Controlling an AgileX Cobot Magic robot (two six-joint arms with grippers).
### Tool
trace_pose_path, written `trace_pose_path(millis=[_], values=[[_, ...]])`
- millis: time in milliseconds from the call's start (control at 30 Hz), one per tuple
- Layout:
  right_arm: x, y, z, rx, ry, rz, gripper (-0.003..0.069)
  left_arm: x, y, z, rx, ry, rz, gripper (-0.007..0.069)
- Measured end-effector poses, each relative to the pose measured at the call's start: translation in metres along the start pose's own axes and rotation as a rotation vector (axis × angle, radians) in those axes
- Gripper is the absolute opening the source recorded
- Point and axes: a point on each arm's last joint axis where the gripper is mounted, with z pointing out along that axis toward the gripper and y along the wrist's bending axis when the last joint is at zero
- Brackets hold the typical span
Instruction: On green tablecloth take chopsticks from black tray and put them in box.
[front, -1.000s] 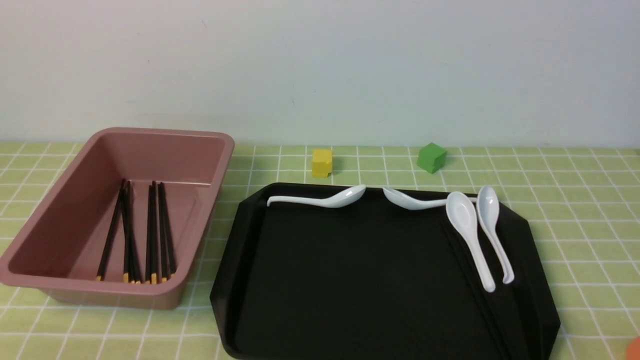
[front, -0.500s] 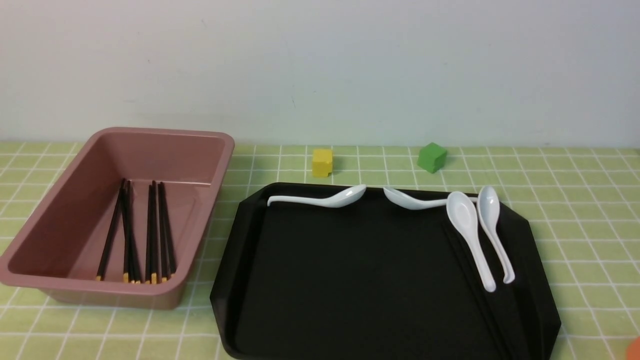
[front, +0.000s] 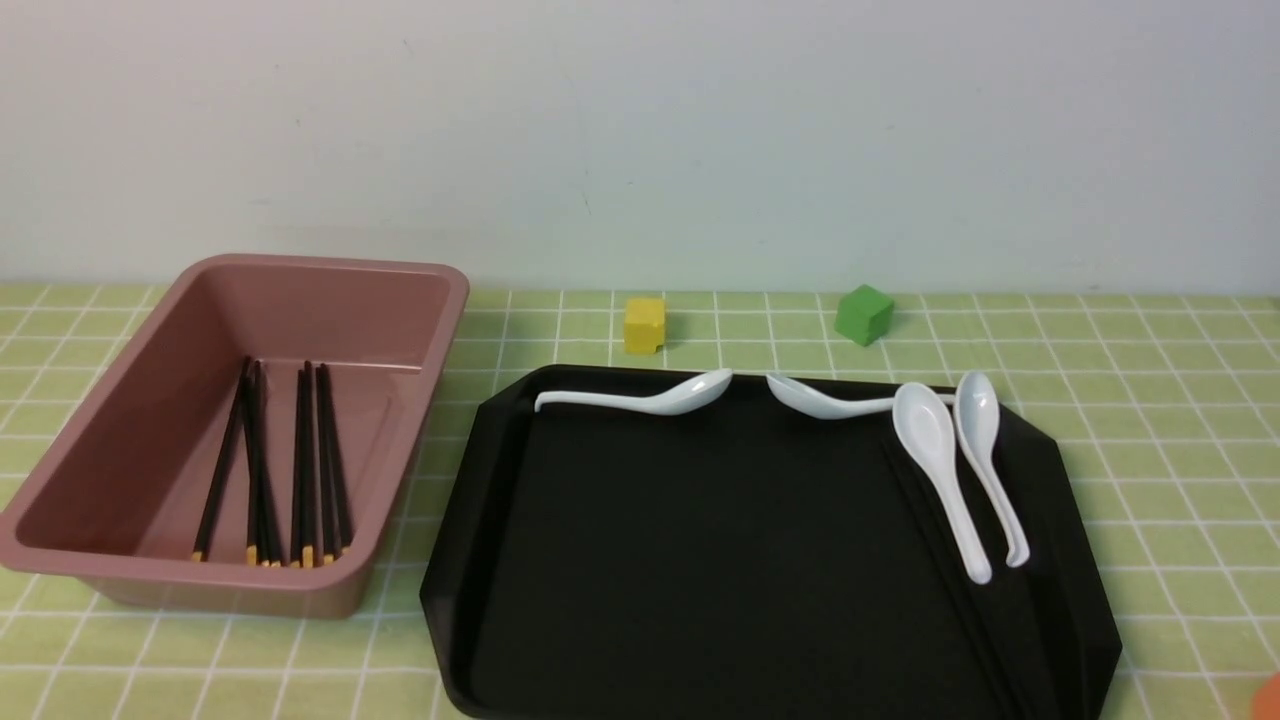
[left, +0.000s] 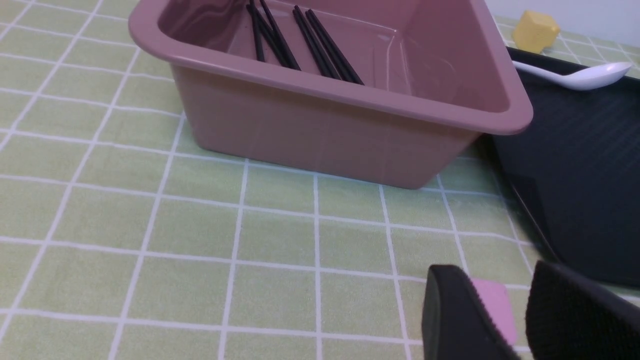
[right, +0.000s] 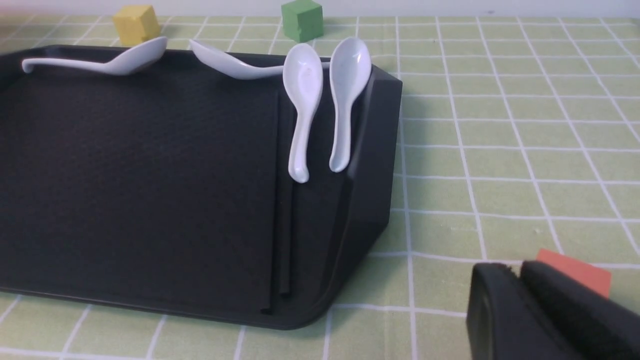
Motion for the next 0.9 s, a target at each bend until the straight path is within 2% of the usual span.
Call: trace_pose_path(millis=[900], values=[[0.0000,0.0000,0.0000,0.001,0.000,-0.002,0.0120,0.0000,0.0000,0.0000,0.000,0.000,0.000,0.0239]])
